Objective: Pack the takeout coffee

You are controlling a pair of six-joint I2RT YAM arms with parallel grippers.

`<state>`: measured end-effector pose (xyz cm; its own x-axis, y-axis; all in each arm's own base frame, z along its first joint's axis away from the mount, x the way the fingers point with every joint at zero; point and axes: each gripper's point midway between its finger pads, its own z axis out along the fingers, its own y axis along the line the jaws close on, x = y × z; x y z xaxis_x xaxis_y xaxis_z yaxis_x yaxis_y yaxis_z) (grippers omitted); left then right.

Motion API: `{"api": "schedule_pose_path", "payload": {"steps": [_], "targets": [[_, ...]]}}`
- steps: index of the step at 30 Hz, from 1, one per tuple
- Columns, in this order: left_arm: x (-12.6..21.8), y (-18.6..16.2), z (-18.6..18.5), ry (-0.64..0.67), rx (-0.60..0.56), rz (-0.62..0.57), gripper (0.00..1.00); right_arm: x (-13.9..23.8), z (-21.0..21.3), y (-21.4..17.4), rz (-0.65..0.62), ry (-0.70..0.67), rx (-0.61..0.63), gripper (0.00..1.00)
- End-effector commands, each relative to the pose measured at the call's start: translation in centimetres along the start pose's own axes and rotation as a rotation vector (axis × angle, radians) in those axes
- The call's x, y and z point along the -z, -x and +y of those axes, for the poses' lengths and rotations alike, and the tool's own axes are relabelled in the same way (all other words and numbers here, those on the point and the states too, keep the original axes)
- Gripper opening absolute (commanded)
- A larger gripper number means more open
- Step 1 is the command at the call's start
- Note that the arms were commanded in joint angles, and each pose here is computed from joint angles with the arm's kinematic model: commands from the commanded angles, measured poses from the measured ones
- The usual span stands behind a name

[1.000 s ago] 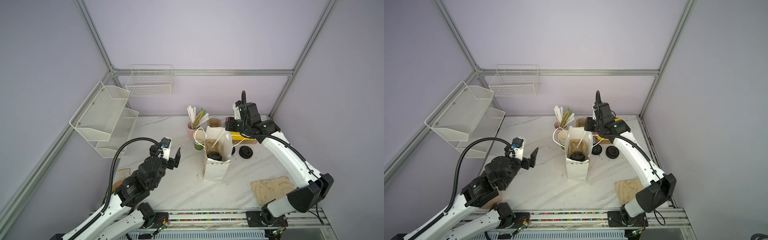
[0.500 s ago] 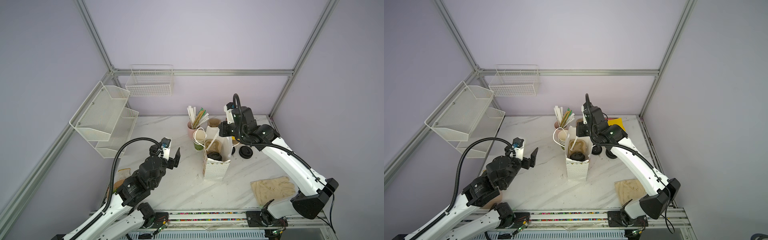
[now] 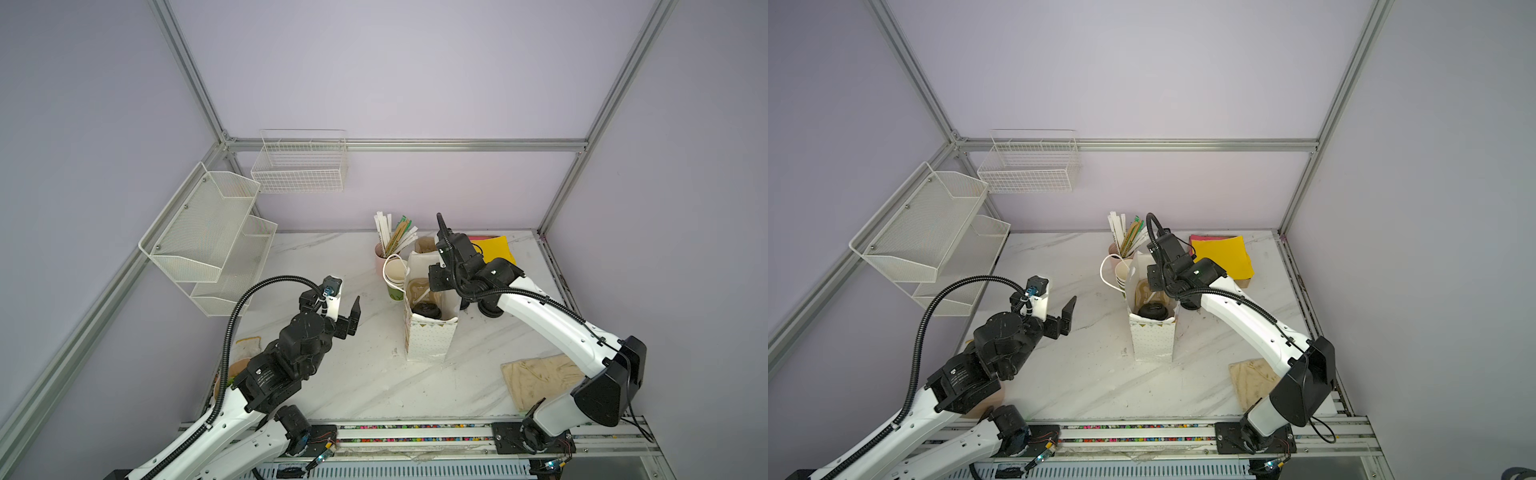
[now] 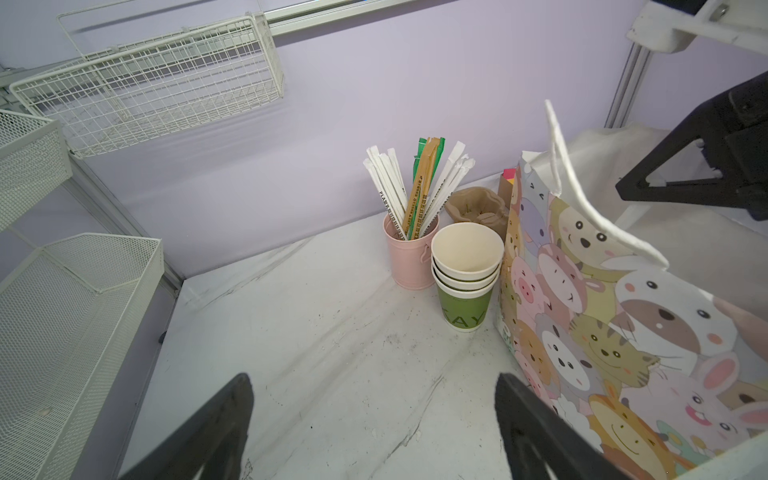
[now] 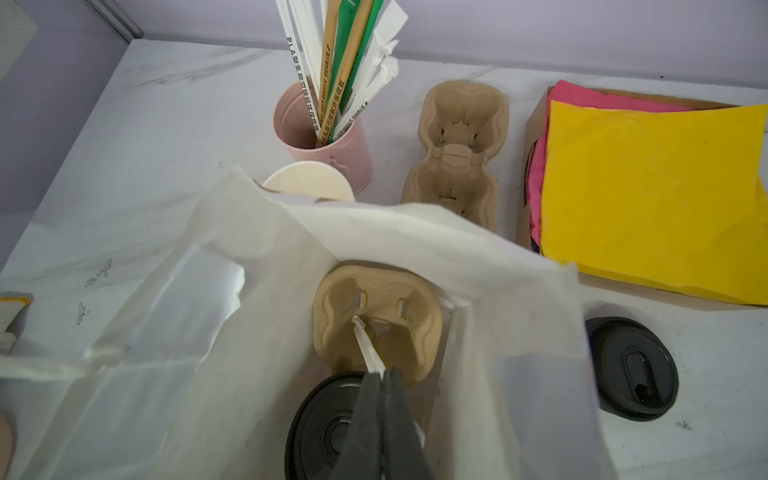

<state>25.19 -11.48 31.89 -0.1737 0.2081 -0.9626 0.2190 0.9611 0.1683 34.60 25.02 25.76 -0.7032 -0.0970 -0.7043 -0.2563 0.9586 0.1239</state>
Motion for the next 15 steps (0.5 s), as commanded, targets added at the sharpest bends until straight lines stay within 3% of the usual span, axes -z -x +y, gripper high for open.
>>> {"api": "schedule_pose_path", "payload": {"steps": [1, 8, 10, 15], "targets": [[-0.3, -0.3, -0.2, -0.003, 0.021, -0.013, 0.9, -0.5, 0.0, -0.6, 0.011, -0.018, 0.009, 0.0], [-0.4, -0.5, -0.1, -0.002, 0.021, -0.011, 0.9, 1.2, 0.2, 0.9, -0.027, -0.003, -0.002, 0.0], [-0.4, -0.4, -0.2, -0.005, 0.022, -0.013, 0.9, 1.8, 0.2, 1.3, -0.044, 0.001, -0.009, 0.14], [-0.4, -0.5, -0.2, -0.006, 0.023, -0.011, 0.91, 4.0, 0.2, 3.0, -0.105, 0.019, -0.03, 0.33]]}}
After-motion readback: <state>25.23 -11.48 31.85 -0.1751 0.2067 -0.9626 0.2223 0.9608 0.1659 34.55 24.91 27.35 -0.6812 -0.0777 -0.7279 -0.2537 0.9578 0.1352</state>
